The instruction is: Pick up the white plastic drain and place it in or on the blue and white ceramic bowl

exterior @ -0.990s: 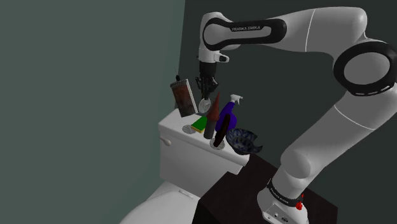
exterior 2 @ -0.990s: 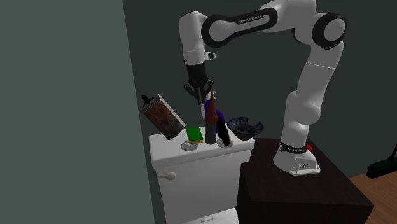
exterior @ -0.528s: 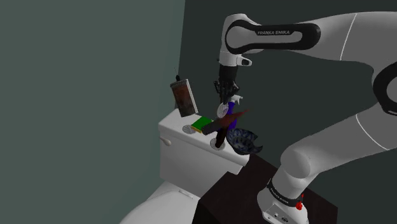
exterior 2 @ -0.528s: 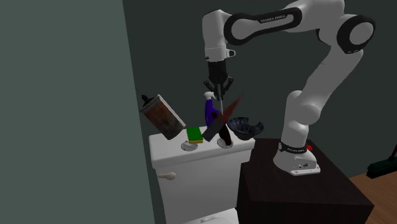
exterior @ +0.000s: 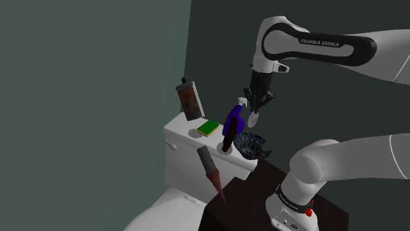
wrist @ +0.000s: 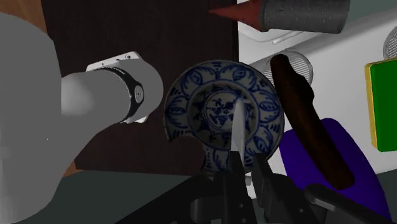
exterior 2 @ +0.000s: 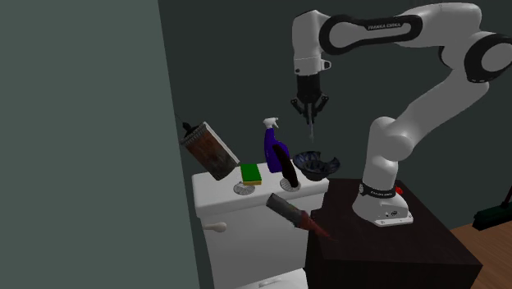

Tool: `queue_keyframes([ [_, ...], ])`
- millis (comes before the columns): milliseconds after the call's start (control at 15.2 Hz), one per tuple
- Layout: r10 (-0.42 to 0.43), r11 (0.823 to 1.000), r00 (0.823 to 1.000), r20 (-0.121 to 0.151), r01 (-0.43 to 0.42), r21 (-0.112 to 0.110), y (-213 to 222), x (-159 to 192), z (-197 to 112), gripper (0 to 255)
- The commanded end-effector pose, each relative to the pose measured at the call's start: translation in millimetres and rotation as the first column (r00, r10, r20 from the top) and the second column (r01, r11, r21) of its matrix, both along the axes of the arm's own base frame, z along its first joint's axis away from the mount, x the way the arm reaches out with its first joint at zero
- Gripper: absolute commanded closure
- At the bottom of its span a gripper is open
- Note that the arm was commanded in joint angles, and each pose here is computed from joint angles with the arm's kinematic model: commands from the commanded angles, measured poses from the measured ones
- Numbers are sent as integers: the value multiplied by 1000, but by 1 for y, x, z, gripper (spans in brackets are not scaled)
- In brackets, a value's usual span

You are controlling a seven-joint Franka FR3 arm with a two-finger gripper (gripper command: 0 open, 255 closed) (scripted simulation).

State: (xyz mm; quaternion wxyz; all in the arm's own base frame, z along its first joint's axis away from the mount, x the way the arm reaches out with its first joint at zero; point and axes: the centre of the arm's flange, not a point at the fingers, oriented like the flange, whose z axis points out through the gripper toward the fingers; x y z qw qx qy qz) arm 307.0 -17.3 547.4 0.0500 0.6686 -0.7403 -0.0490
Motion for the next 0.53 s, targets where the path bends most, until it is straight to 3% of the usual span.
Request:
queue_keyframes([
  [0, 1, 1000, 1000, 0, -1, 1, -11, -25, 4, 255],
  [66, 1, 1000, 1000, 0, -1, 1, -16, -39, 5, 255],
  [462, 1, 1000, 1000, 0, -1, 1, -16, -39, -27, 255],
])
